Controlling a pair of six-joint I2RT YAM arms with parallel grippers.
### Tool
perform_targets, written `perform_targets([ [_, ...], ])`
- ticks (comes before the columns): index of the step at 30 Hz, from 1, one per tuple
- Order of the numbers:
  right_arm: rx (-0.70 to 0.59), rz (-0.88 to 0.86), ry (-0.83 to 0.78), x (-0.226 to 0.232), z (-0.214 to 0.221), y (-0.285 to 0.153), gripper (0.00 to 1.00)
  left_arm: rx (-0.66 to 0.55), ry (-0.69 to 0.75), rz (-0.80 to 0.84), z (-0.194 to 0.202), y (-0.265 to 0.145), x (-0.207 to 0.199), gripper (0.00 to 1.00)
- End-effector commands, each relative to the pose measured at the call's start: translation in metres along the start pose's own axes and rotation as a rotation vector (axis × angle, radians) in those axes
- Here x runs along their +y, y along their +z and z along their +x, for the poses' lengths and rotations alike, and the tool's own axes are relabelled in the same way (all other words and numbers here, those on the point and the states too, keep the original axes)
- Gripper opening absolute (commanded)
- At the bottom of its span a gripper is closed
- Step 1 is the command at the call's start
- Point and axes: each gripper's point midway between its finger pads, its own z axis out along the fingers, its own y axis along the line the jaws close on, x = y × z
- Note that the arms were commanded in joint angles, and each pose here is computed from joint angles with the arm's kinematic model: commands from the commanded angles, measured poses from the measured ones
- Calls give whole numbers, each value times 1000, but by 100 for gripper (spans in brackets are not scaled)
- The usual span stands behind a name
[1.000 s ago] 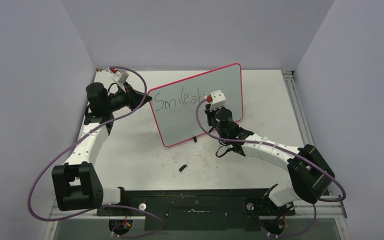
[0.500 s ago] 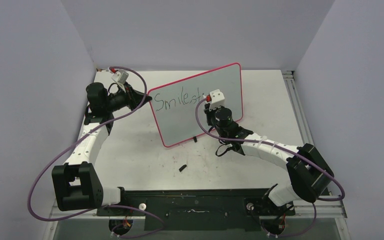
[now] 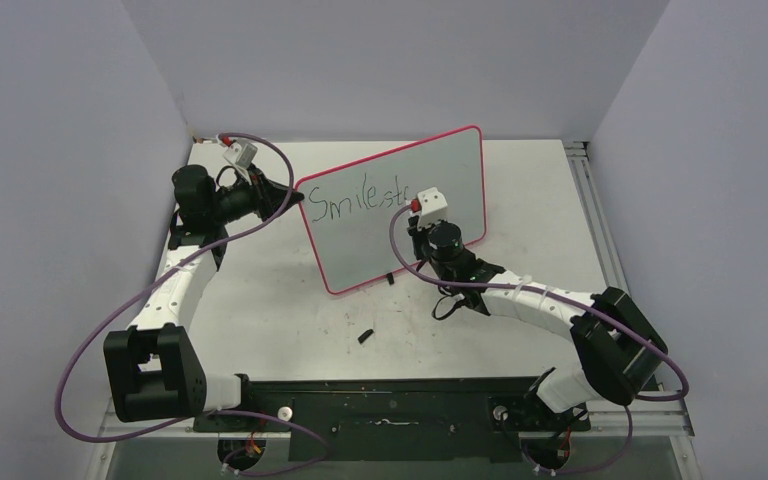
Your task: Write a sentence on the whiteboard
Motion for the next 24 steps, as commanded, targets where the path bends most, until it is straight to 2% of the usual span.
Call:
perform_targets([
  [1, -15, 42, 25, -7, -6, -3, 5, -24, 53, 20, -11, -4, -9, 0],
  [24, -98, 73, 5, -14, -51, 10, 5, -26, 55, 20, -12, -4, -9, 0],
])
